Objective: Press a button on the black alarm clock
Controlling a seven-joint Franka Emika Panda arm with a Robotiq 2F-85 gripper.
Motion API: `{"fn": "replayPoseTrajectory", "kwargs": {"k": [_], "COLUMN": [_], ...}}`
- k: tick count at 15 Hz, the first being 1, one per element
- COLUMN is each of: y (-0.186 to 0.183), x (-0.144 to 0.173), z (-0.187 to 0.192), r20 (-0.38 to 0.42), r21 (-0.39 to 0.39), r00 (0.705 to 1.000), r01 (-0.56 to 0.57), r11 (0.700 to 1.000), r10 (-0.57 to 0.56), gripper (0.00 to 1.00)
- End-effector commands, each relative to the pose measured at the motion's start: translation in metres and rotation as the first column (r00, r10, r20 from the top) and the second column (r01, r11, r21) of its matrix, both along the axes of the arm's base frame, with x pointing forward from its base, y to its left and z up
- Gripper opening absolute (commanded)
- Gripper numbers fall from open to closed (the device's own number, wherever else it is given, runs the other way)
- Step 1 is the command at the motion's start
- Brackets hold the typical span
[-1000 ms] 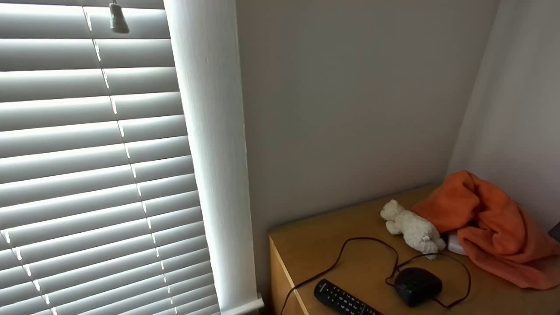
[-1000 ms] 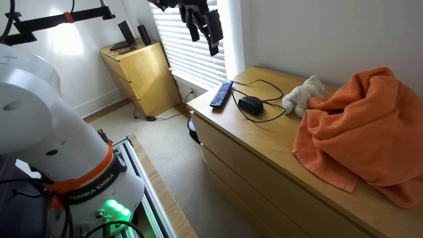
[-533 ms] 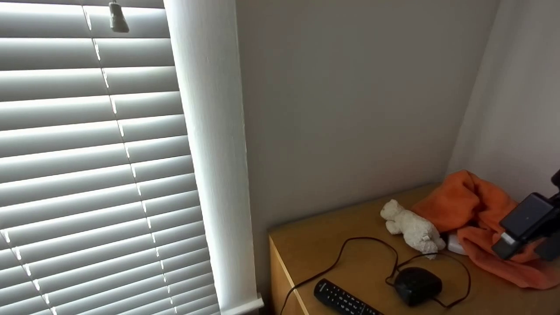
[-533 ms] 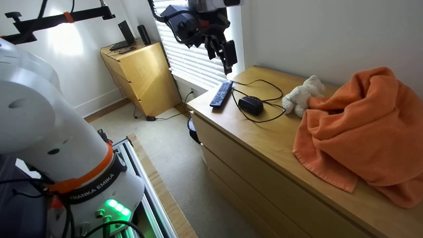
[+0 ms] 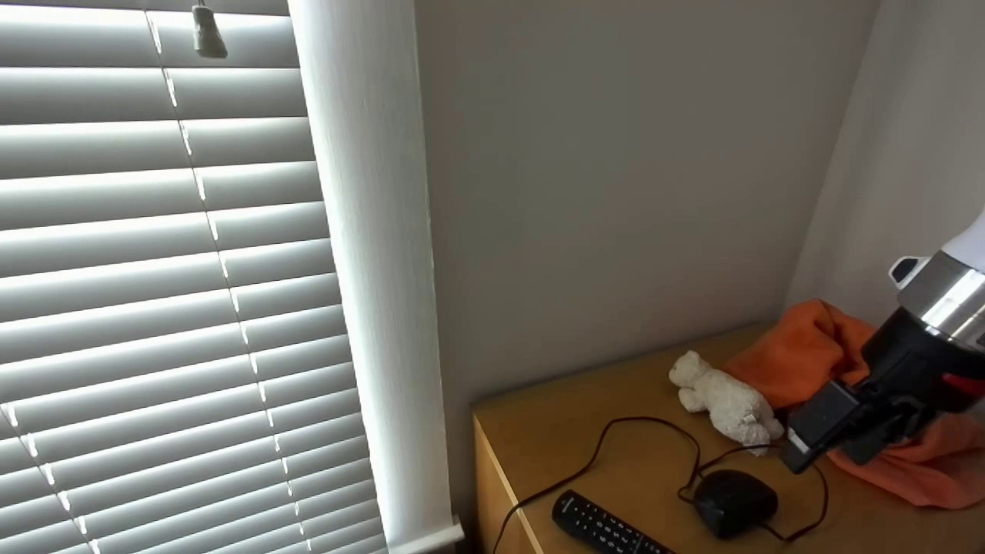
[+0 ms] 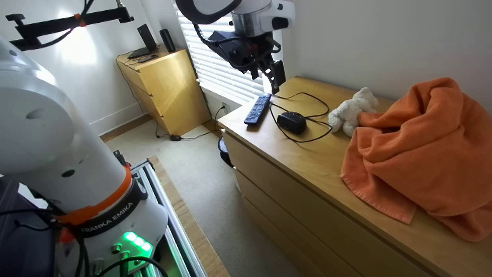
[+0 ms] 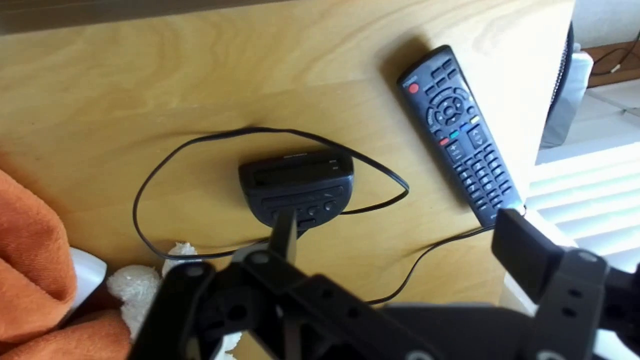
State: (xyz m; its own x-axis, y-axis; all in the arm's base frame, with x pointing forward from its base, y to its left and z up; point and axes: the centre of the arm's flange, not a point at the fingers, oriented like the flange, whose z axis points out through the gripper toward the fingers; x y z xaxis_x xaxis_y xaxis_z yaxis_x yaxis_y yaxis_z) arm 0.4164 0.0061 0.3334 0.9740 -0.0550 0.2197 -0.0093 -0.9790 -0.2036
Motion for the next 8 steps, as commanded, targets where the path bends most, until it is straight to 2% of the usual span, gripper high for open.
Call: {"fn": "replayPoseTrajectory", "kwargs": {"k": [1, 3, 4, 8], "y": [0.002, 0.0, 0.002, 0.002], "x": [0.026, 0.033, 0.018, 0.028], "z": [-0.03, -0.04, -0.023, -0.035], "r20": [0.0, -0.002, -0.004, -0.014], "r21": [-0.037, -0.063, -0.046, -0.061], "r00": [0.996, 0.993, 0.996, 0.994], "r01": [-0.09, -0.117, -0.087, -0.108], "r11": [0.995, 0.991, 0.995, 0.992], "r10": [0.09, 0.117, 0.087, 0.107], "gripper": [1.0, 1.0, 1.0, 1.0]}}
